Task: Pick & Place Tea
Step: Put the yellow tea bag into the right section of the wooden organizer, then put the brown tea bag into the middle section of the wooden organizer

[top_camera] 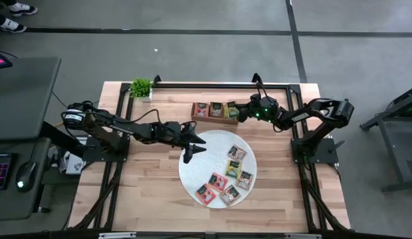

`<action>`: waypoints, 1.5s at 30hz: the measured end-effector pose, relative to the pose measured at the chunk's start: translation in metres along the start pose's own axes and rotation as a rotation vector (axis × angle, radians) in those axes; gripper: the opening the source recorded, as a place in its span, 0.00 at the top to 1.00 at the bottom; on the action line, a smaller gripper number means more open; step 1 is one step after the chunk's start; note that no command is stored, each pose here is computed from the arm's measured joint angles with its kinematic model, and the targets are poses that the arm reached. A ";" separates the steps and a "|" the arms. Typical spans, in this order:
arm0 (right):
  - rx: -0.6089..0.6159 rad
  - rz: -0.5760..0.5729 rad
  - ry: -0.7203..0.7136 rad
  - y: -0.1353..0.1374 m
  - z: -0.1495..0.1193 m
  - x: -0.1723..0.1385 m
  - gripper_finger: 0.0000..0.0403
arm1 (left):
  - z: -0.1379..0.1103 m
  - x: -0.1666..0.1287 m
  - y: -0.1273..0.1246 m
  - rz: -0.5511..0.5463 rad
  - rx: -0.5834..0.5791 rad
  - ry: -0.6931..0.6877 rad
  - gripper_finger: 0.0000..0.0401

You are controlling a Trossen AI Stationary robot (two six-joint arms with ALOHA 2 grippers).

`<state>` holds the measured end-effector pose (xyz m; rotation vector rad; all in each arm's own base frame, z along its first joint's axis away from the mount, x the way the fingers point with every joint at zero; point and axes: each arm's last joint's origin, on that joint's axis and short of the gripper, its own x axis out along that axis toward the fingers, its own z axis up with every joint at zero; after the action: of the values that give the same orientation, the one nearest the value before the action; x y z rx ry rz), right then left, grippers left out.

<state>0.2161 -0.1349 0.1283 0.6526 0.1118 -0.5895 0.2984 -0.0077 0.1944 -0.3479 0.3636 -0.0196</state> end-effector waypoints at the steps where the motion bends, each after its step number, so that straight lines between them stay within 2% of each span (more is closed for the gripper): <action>1: 0.001 0.001 0.005 0.000 0.000 0.000 1.00 | 0.000 0.000 0.000 0.000 0.000 0.000 0.57; 11: 0.019 -0.012 0.020 -0.001 -0.002 0.000 0.97 | 0.000 0.000 0.000 -0.008 0.002 0.003 0.57; 22: 0.018 -0.005 0.012 0.000 -0.001 0.000 0.73 | 0.000 0.000 0.000 -0.009 0.002 0.003 0.57; 26: 0.007 0.011 -0.010 0.000 0.001 0.000 0.68 | 0.000 0.000 0.000 -0.009 0.002 0.003 0.57; 32: -0.010 0.121 -0.054 0.004 0.012 -0.002 0.70 | 0.000 0.000 0.000 -0.013 0.002 0.005 0.57; 38: -0.090 0.219 -0.056 0.015 0.021 -0.008 0.76 | 0.000 0.000 -0.001 -0.024 0.005 0.009 0.57; 45: -0.244 0.254 0.066 0.042 0.042 -0.012 0.84 | 0.000 0.000 -0.001 -0.024 0.006 0.009 0.57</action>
<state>0.2257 -0.1273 0.1877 0.4405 0.1570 -0.3033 0.2984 -0.0083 0.1943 -0.3460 0.3681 -0.0458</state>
